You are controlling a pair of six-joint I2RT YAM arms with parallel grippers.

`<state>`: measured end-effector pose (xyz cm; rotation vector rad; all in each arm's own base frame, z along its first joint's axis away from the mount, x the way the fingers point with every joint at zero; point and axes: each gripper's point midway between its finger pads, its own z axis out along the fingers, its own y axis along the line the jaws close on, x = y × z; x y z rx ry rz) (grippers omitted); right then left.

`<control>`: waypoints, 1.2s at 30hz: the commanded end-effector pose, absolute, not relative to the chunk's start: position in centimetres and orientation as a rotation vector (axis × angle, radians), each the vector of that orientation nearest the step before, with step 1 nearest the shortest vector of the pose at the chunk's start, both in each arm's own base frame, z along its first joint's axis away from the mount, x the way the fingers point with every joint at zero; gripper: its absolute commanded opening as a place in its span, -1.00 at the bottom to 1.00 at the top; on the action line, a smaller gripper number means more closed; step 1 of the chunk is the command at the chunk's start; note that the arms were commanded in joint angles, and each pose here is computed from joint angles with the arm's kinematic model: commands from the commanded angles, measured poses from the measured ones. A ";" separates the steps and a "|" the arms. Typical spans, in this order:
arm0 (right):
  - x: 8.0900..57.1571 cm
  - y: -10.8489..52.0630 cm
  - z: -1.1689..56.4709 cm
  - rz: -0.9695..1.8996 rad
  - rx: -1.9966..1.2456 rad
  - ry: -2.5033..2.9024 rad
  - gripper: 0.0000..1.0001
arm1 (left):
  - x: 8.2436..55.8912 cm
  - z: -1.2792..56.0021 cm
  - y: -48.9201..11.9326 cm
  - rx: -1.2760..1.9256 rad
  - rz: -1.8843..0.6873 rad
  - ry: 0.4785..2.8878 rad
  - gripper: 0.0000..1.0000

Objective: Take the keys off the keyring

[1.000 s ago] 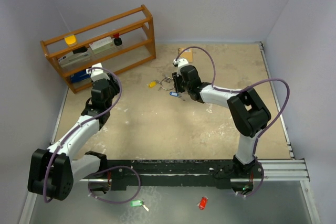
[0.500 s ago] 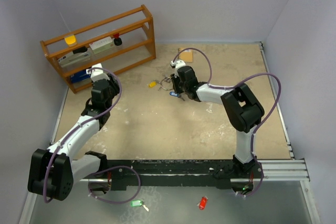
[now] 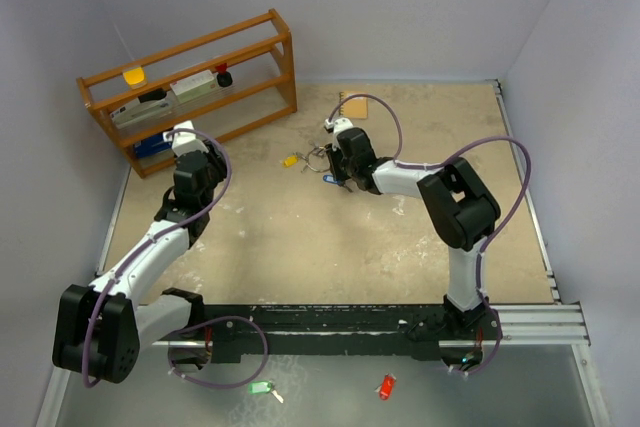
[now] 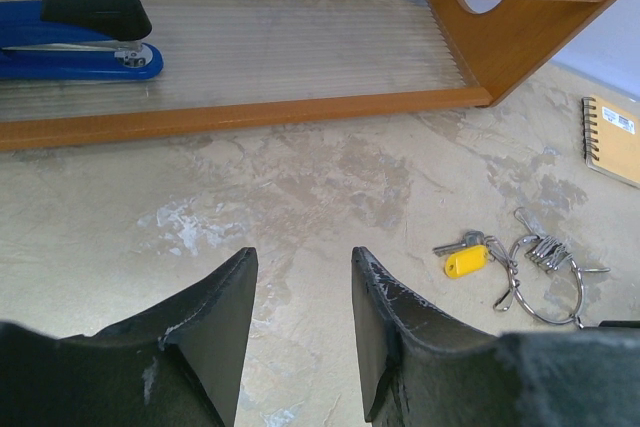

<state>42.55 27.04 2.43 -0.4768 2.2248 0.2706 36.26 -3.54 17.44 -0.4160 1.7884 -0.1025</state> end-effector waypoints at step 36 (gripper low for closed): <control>38.3 26.5 29.3 0.224 -0.618 1.806 -1.00 | 37.4 31.4 -17.2 0.168 -0.744 1.399 0.04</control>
